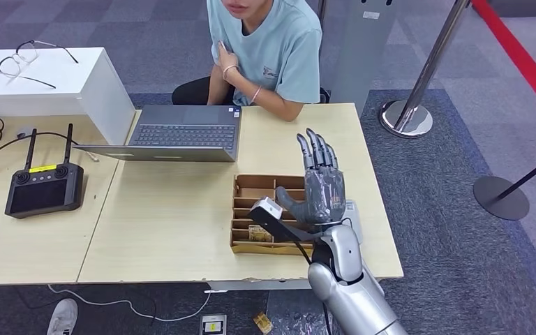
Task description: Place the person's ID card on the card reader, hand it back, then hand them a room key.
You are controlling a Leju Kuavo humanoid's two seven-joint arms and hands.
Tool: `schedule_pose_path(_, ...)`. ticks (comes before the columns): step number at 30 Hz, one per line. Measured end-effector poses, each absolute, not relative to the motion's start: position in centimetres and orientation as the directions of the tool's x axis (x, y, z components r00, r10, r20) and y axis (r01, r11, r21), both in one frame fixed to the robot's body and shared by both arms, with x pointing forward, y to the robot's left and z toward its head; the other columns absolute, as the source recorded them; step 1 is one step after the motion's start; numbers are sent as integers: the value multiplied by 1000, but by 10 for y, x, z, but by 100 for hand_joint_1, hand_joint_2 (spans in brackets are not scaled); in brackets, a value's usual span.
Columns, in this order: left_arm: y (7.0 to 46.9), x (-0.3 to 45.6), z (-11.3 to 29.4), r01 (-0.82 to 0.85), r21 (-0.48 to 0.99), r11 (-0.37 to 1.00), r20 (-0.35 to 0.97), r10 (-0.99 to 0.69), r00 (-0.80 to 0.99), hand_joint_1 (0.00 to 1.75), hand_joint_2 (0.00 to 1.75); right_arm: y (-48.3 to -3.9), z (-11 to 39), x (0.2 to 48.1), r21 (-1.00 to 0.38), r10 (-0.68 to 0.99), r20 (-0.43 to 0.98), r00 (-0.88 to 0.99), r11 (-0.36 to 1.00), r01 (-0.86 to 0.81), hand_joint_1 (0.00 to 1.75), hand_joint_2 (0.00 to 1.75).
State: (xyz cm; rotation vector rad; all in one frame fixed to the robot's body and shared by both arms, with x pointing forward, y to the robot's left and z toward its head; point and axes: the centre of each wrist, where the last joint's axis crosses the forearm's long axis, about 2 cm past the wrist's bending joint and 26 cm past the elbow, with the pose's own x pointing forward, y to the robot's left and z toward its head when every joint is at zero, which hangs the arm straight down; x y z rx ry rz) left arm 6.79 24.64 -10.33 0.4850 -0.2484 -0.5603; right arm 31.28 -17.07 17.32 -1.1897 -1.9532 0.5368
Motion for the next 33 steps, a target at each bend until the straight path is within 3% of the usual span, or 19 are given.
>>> schedule_pose_path(11,248,66,-104,417,496,762,89,-522,848,0,175,-207,204,278,-598,885,440,-149,413,687,0,175)
schedule_pose_path(16,250,67,-104,393,496,774,87,-494,865,0,175,-219,208,277,-724,813,571,-117,565,395,0,175)
schedule_pose_path(24,252,67,-104,381,498,779,94,-485,869,0,175,-220,214,272,-755,830,523,-191,556,347,1,175)
schedule_pose_path(25,253,68,-104,379,499,780,96,-484,870,0,175,-220,215,271,-761,830,523,-195,558,331,12,175)
schedule_pose_path(29,253,68,-104,374,499,782,97,-479,872,0,175,-218,217,270,-783,814,540,-214,579,227,128,175)
schedule_pose_path(33,253,68,-104,375,499,781,97,-480,872,0,175,-214,219,269,-800,808,536,-244,579,161,149,175)
